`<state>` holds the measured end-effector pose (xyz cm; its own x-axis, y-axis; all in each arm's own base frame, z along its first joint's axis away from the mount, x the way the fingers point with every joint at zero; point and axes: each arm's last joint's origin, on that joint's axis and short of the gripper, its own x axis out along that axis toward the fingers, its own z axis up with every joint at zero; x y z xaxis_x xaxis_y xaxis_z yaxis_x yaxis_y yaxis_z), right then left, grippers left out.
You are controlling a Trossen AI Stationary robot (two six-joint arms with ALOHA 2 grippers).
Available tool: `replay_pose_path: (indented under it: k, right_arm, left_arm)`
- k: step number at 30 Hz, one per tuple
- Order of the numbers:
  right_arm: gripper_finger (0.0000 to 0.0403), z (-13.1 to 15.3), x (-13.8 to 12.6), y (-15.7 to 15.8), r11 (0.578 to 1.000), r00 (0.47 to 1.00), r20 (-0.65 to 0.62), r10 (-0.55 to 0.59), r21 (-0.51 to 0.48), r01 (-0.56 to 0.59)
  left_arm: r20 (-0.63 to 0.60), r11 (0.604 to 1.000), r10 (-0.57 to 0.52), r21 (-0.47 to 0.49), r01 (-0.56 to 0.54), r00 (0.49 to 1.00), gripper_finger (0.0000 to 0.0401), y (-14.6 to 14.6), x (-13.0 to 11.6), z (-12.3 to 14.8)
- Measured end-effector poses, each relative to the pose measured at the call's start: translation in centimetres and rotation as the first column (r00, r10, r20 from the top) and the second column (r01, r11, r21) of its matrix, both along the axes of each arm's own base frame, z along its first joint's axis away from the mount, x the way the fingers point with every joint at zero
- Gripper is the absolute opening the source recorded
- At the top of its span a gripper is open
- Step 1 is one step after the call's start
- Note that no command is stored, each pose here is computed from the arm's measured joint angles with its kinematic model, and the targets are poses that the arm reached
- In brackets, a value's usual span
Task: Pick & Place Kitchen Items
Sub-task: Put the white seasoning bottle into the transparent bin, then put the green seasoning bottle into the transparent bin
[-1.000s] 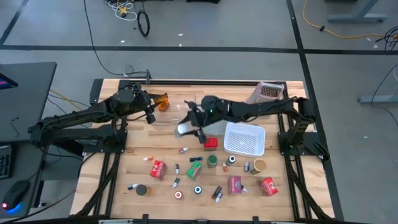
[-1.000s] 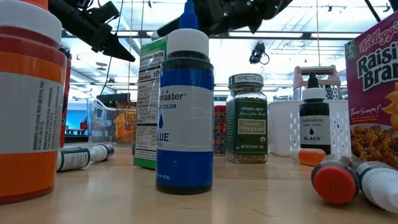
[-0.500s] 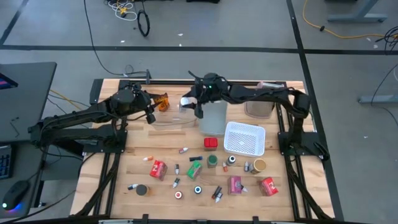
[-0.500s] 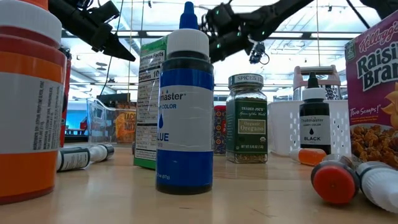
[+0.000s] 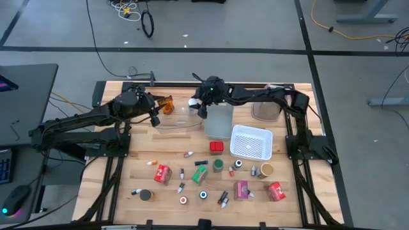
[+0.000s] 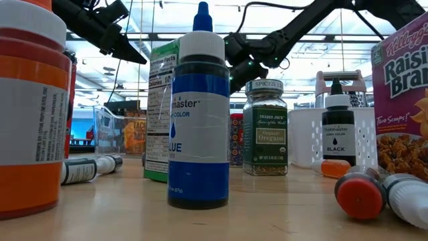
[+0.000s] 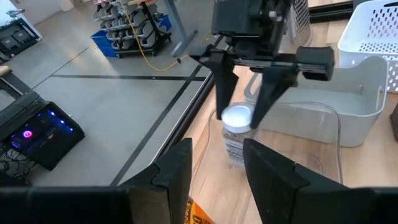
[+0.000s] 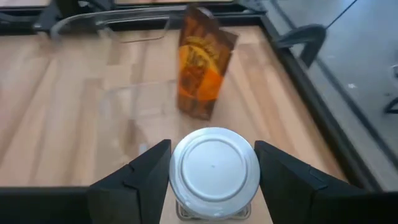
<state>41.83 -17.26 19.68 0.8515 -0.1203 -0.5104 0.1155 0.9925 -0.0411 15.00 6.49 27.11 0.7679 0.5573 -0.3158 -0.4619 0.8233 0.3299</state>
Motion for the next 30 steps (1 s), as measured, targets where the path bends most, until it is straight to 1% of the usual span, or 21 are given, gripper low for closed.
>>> replay_pose_path:
  k: [7, 15, 20, 27, 30]
  right_arm:
    - [0.0221, -0.2, -0.3, -0.4, 1.0, 1.0, -0.025, 0.004, -0.015, -0.005]
    - [0.0248, -0.2, -0.3, -0.4, 0.999, 0.999, -0.029, 0.016, -0.037, -0.017]
    - [0.0252, -0.1, -0.4, -0.5, 0.999, 0.999, -0.029, 0.016, -0.04, -0.017]
    - [0.0253, 0.5, -0.1, -0.6, 0.997, 0.999, 0.033, 0.017, -0.07, -0.015]
    - [0.0253, 1.5, -0.2, -0.2, 0.997, 0.998, 0.052, 0.023, -0.079, -0.018]
  left_arm:
    - [-0.004, 1.0, -0.003, 0.007, 0.003, 1.0, 0.0153, 0.0, 0.0, 0.0]
    - [-0.005, 1.0, -0.004, 0.008, 0.004, 1.0, 0.0153, 0.0, 0.0, 0.0]
    - [-0.005, 1.0, -0.003, 0.008, 0.003, 1.0, 0.0153, 0.0, 0.0, 0.0]
    - [-0.005, 1.0, -0.003, 0.008, 0.003, 1.0, 0.0153, 0.0, 0.0, 0.0]
    - [-0.005, 1.0, -0.003, 0.008, 0.003, 1.0, 0.0153, 0.0, 0.0, 0.0]
